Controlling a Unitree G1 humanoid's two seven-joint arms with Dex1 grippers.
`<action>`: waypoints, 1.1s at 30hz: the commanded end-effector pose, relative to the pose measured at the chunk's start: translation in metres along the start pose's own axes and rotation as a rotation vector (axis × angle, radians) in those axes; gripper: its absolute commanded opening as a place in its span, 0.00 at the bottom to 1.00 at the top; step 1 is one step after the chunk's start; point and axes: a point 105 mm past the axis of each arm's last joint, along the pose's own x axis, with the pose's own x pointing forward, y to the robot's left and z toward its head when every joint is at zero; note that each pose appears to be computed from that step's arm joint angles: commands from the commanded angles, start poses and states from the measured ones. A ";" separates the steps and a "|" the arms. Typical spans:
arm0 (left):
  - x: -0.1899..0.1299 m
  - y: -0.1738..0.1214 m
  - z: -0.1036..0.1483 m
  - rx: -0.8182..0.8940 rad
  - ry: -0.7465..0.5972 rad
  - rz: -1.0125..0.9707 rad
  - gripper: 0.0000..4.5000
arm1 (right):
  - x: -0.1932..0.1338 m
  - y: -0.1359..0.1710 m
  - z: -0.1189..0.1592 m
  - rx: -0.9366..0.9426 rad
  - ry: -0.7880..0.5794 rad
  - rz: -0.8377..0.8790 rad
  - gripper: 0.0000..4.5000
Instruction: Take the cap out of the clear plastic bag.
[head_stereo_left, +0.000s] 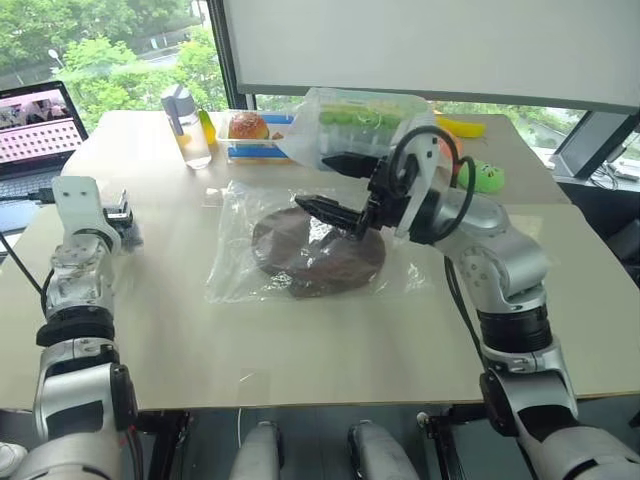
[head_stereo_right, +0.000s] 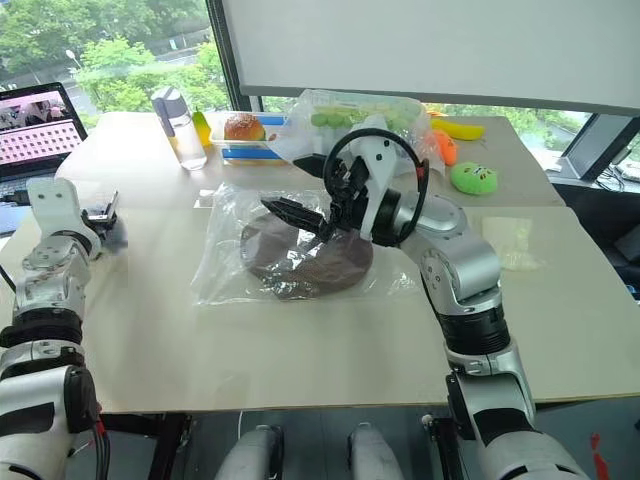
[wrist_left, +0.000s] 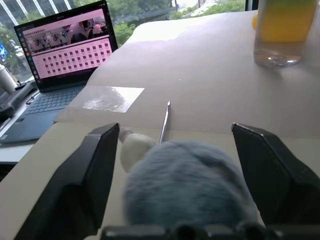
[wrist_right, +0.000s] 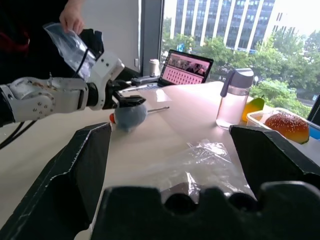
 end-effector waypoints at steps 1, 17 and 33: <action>-0.016 -0.009 0.045 0.036 -0.109 -0.052 0.99 | -0.006 0.002 0.005 -0.047 0.035 0.023 1.00; -0.151 -0.163 0.103 0.162 -0.246 -1.231 0.99 | 0.009 0.003 -0.068 -0.094 0.323 0.066 1.00; -0.170 -0.145 0.062 0.245 0.064 -1.354 0.99 | 0.034 0.010 -0.138 -0.021 0.531 0.143 1.00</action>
